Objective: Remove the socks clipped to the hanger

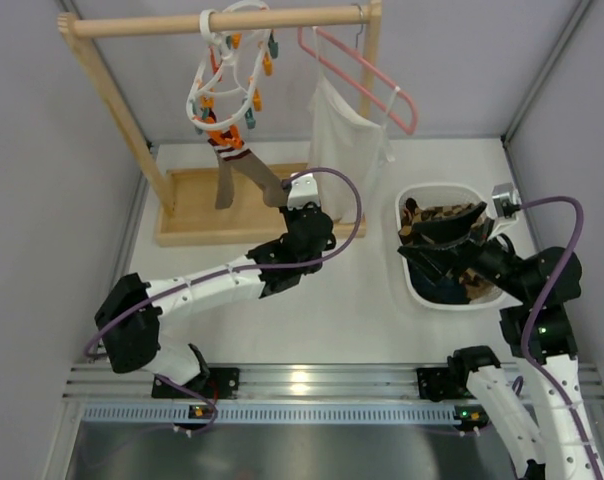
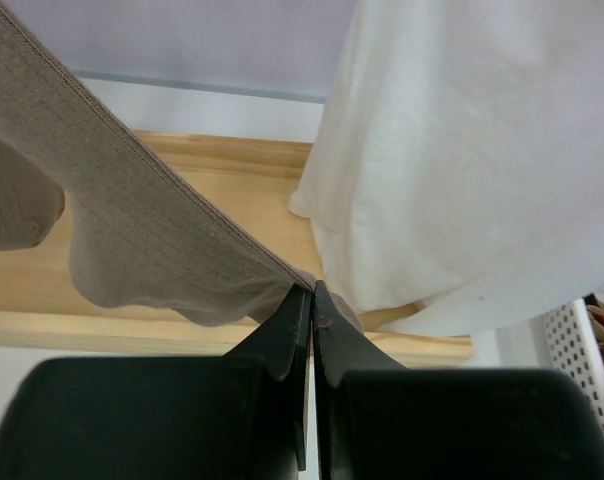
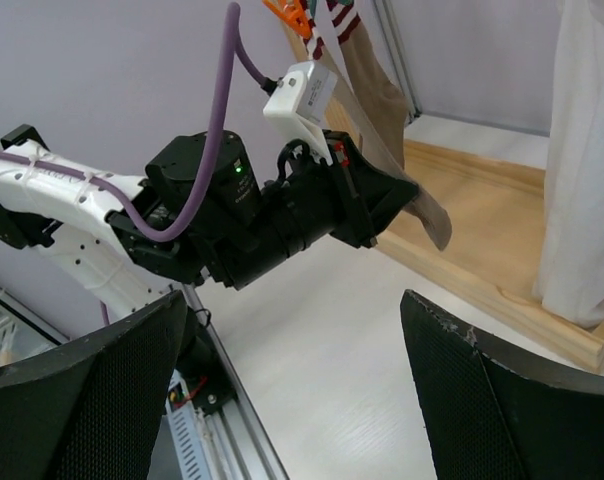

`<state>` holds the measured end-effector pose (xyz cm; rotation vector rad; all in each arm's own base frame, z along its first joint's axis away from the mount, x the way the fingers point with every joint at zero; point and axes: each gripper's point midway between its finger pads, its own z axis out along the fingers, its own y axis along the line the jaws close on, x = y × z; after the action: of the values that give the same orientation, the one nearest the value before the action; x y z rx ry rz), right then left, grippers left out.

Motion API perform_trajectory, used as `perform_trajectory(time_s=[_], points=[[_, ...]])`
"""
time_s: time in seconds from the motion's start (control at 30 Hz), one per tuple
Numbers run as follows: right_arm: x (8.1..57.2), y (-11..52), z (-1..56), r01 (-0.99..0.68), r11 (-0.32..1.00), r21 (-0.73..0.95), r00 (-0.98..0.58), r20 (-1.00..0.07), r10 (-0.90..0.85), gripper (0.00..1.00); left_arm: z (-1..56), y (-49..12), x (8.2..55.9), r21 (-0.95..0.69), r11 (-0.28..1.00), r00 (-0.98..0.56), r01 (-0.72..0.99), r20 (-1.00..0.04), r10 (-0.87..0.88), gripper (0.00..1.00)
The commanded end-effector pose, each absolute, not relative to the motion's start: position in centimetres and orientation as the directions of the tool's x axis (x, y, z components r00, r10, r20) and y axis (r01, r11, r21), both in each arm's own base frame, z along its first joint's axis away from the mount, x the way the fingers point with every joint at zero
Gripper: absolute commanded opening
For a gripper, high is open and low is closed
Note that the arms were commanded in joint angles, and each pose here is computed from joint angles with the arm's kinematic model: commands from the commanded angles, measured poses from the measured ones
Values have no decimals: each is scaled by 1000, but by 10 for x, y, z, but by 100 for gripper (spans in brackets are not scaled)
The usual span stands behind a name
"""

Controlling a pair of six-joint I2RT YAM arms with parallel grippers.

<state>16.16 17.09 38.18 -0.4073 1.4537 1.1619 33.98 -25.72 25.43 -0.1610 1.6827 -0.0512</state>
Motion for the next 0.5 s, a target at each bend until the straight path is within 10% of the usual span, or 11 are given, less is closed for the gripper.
perform_trajectory(time_s=[0.0, 0.47], points=[[147, 168, 412, -828, 458, 324, -167, -922, 349, 84, 274, -275, 341, -153, 986, -71, -69, -985, -157, 0], [175, 160, 452, -789, 546, 281, -94, -934, 345, 84, 275, -311, 351, -35, 998, -74, -50, -997, -38, 0]])
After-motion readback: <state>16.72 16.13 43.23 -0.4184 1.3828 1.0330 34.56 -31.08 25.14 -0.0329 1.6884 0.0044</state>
